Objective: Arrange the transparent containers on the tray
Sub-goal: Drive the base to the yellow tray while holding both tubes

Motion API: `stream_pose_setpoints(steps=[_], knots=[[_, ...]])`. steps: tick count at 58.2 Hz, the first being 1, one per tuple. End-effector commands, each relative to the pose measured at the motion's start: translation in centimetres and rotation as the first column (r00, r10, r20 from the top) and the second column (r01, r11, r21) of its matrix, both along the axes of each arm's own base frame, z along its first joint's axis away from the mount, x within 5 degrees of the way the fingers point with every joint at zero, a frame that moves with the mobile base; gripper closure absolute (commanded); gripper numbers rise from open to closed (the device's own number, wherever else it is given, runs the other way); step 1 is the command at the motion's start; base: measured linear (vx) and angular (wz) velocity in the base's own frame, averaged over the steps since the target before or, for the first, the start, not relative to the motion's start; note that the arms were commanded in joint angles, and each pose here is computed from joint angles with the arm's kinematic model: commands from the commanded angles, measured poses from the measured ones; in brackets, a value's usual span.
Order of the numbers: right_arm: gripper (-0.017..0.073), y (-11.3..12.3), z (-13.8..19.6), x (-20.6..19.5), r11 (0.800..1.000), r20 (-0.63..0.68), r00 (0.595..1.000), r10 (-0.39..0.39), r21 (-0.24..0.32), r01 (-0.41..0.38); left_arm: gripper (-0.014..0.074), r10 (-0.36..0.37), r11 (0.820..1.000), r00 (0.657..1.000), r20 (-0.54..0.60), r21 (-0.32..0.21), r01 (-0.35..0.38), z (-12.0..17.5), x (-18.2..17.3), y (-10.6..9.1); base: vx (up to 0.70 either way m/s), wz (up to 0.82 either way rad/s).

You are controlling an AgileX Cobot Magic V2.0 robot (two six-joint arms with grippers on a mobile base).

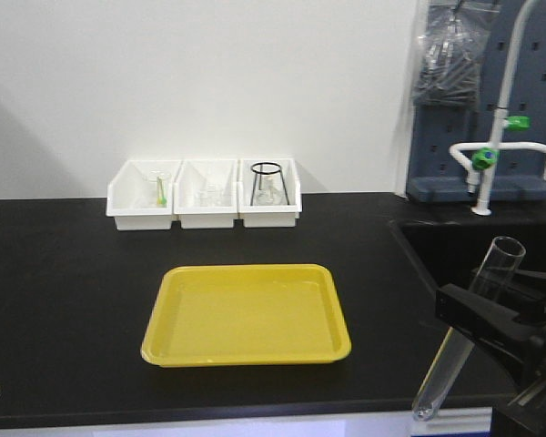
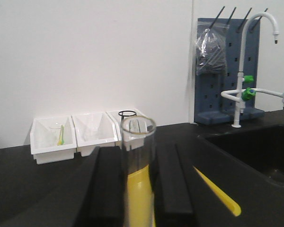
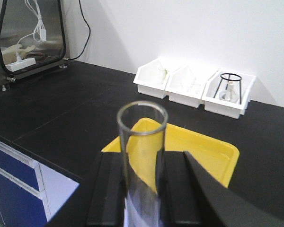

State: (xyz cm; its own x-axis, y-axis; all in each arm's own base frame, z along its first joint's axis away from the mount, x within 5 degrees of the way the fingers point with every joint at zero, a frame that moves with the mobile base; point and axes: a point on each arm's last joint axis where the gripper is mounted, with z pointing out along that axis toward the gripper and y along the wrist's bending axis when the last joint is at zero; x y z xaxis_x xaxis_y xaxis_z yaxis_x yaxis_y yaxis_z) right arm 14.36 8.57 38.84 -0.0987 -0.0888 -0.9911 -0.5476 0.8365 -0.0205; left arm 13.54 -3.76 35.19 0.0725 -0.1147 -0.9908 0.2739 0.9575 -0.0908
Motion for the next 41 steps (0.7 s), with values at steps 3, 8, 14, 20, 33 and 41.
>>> stream_pose_setpoints(steps=[3, 8, 14, 20, 33, 41], knots=[[0.0432, -0.4, 1.71, -0.03, 0.998, 0.09, 0.995, -0.035, 0.057, 0.03, 0.0444, -0.001, 0.999, 0.994, 0.109, -0.04, 0.005, 1.94, -0.23, 0.02, 0.23, 0.22], [0.0432, -0.4, 1.71, -0.03, 0.998, 0.09, 0.995, -0.035, 0.057, 0.03, 0.0444, -0.001, 0.999, 0.994, 0.109, -0.04, 0.005, 1.94, -0.23, 0.02, 0.24, 0.16], [0.0432, -0.4, 1.71, -0.03, 0.998, 0.09, 0.995, -0.035, 0.057, 0.03, 0.0444, -0.001, 0.999, 0.994, 0.109, -0.04, 0.005, 1.94, -0.23, 0.02, 0.26, 0.07], [0.0432, -0.4, 1.71, -0.03, 0.998, 0.09, 0.995, -0.035, 0.057, 0.03, 0.0444, -0.001, 0.999, 0.994, 0.109, -0.04, 0.005, 1.94, -0.23, 0.02, 0.27, -0.01], [0.0432, -0.4, 1.71, -0.03, 0.998, 0.09, 0.995, -0.035, 0.057, 0.03, 0.0444, -0.001, 0.999, 0.994, 0.109, -0.04, 0.005, 1.94, -0.23, 0.02, 0.29, -0.04], [0.0432, -0.4, 1.71, -0.03, 0.998, 0.09, 0.995, -0.035, 0.057, 0.03, 0.0444, -0.001, 0.999, 0.994, 0.109, -0.04, 0.005, 1.94, -0.23, 0.02, 0.29, 0.01]])
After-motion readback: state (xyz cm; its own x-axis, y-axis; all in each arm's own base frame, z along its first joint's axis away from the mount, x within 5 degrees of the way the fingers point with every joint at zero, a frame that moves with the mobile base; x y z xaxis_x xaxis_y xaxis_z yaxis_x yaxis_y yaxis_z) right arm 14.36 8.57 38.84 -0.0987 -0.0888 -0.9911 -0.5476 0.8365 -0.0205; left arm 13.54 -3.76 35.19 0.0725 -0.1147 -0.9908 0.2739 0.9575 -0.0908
